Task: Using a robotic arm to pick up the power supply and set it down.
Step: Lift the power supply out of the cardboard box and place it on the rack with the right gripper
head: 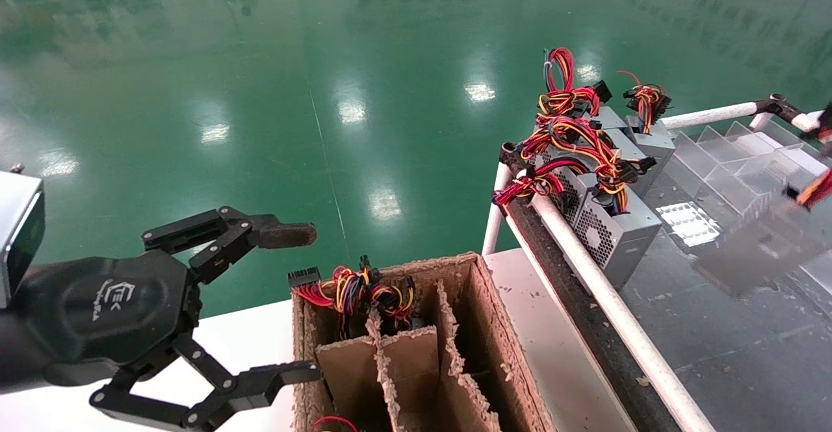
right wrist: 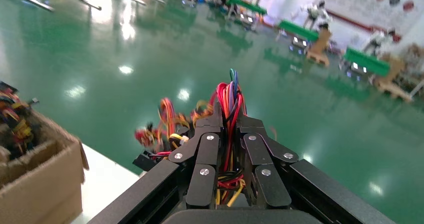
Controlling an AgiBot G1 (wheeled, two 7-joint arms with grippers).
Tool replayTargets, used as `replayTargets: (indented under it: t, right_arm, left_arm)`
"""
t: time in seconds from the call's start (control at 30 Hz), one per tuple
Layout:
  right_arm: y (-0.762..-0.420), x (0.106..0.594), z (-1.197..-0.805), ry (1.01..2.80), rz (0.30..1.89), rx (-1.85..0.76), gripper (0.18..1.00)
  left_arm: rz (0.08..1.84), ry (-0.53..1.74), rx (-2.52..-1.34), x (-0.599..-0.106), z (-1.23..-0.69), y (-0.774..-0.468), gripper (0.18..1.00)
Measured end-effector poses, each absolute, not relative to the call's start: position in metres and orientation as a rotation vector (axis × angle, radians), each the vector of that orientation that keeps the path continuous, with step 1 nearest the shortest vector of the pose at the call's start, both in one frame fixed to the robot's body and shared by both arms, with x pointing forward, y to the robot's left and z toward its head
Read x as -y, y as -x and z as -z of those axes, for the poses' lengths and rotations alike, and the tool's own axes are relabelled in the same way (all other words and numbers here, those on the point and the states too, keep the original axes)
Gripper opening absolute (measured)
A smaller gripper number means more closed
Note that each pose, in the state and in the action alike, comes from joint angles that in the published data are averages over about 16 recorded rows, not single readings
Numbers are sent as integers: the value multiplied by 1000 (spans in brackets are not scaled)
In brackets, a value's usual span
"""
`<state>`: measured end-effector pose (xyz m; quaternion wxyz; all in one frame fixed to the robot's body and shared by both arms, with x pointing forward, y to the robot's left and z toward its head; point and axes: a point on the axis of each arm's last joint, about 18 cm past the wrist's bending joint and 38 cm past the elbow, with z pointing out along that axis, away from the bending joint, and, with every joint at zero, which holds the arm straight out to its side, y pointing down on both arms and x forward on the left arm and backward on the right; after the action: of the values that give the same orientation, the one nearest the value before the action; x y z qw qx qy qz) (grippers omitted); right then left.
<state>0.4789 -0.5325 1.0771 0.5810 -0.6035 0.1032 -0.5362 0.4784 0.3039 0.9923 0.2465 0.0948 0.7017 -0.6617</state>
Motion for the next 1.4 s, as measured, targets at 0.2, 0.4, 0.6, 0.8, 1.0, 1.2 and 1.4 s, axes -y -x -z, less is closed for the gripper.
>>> replayTargets:
  t: [0.2, 0.4, 0.6, 0.8, 1.0, 1.2, 1.4]
  right_arm:
    - [-502, 531, -1058, 1451, 1222, -288, 228]
    - [-528, 516, -1054, 1484, 1199, -283, 228]
    - [-552, 497, -1059, 1508, 1187, -257, 228]
    - [-574, 479, -1064, 1525, 1180, -240, 228]
    - [-593, 463, -1067, 1540, 1168, -234, 228]
    - [-610, 447, -1068, 1559, 1159, -223, 228]
    - [-621, 434, -1068, 1580, 1152, -211, 228]
  left_arm:
    - [1805, -259, -1914, -304, -992, -478, 1001]
    - [1805, -259, -1914, -304, -992, -478, 1001]
    - [1805, -259, -1914, -304, -992, -478, 1001]
    - [1805, -259, -1914, -304, -992, -478, 1001]
    - [1805, -259, -1914, -304, -992, -478, 1001]
    - [1805, -259, -1914, -304, -992, -478, 1001]
    - [1805, -259, -1914, -304, -992, -478, 1001]
